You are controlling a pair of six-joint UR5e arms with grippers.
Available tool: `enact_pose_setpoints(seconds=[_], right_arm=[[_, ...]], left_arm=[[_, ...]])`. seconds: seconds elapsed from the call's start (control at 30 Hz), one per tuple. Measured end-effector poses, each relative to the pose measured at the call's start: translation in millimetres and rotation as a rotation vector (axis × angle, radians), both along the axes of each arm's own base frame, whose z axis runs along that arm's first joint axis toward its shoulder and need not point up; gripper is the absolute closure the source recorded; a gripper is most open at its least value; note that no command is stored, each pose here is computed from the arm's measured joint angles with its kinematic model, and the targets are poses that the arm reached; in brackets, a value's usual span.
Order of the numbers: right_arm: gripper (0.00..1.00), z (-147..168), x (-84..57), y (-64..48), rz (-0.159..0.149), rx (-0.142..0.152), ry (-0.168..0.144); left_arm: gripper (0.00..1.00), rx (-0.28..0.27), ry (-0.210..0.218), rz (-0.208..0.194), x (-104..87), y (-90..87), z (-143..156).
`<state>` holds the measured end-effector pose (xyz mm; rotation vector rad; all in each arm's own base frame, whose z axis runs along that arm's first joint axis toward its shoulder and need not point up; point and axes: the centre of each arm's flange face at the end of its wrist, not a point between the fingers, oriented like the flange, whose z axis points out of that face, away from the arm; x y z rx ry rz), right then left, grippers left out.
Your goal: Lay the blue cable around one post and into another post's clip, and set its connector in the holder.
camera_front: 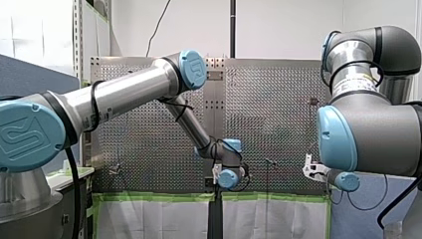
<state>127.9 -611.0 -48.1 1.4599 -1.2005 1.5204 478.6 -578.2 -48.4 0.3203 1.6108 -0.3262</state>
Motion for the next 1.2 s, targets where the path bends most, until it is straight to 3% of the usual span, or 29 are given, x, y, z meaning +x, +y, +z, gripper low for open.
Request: enact_pose_setpoints(seconds=[0.4, 1.2], right_arm=[[1.0, -2, -1.8, 0.0, -0.019, 0.004, -0.001], [1.0, -4, -2.9, -0.3, -0.022, 0.003, -0.013]], left_arm=[[0.99, 0.032, 0.003, 0.024, 10.9, 12.2, -2], [0.99, 0.037, -0.002, 0.017, 18.5, 15.6, -1]])
